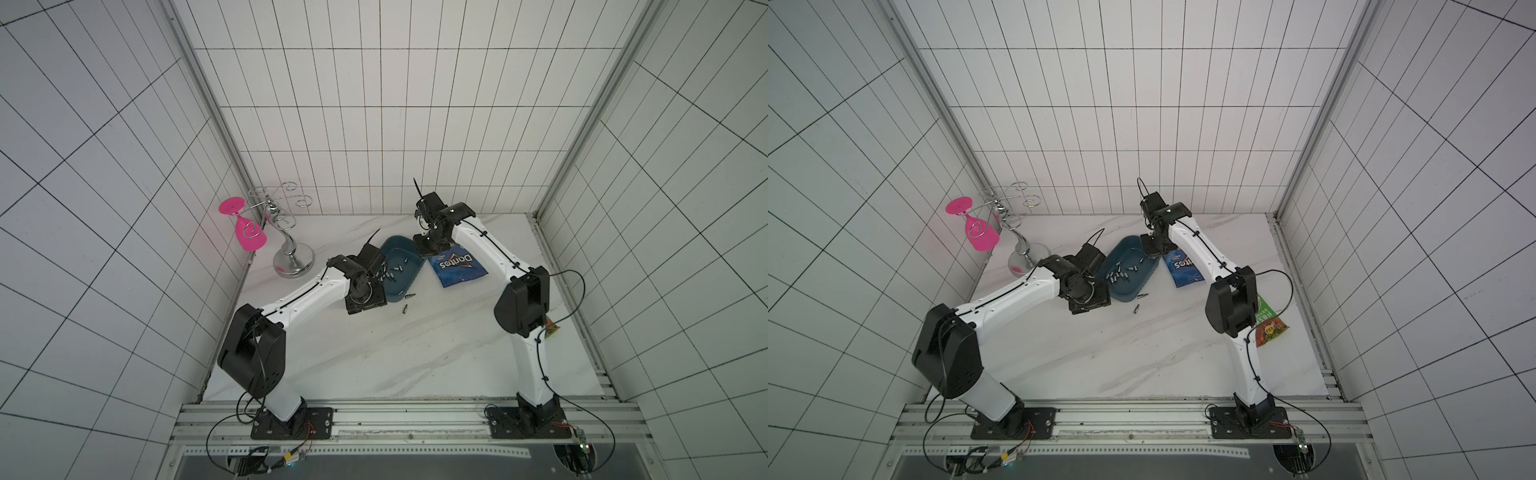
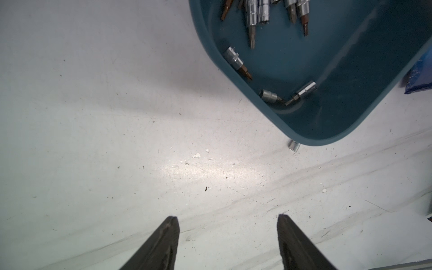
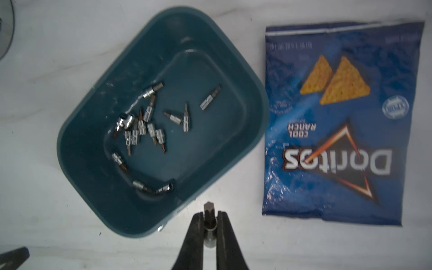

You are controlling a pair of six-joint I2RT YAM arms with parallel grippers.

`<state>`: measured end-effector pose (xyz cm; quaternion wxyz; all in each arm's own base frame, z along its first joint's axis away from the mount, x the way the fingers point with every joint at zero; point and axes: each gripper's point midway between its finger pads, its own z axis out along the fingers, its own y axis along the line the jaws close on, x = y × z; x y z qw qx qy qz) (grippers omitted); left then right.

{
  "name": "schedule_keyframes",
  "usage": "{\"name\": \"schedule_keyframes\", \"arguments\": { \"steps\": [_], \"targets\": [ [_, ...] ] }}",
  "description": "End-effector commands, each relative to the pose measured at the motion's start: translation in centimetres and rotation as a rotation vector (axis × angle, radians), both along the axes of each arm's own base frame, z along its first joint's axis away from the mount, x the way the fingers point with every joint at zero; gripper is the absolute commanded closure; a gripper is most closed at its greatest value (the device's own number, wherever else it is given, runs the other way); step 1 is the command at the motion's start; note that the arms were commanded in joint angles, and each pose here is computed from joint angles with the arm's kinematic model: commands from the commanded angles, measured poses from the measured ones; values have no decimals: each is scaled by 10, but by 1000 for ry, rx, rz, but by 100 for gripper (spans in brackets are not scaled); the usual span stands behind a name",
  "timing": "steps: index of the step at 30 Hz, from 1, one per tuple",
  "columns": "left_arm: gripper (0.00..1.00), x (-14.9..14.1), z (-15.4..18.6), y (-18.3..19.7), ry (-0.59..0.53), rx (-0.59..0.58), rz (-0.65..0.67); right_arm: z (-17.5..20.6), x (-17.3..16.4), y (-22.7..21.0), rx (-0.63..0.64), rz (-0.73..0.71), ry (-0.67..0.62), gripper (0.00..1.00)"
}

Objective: Put the bit on the desktop into the storage box
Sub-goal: Place the screwdriver bit in the storage box.

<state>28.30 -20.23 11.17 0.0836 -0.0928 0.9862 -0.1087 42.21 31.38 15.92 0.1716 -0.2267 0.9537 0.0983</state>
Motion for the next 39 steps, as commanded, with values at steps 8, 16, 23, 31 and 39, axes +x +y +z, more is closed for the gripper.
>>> {"name": "schedule_keyframes", "arguments": {
  "steps": [8, 16, 23, 31, 39],
  "targets": [
    [30, -5, 5, -30, -42, 36, -90, -47, 5, 24, -6, 153, 88, 100],
    [30, -7, 5, -51, -47, 40, -133, -75, 8, 41, 6, 221, 100, 100],
    [30, -6, 0, -65, -39, 48, -162, -98, -12, 61, 33, 287, 171, 100],
    [30, -3, -7, -76, -31, 46, -173, -112, -23, 69, 25, 314, 200, 100],
    [31, 6, -20, -86, -28, 61, -198, -128, -25, 63, -30, 312, 215, 100]
  ]
}}
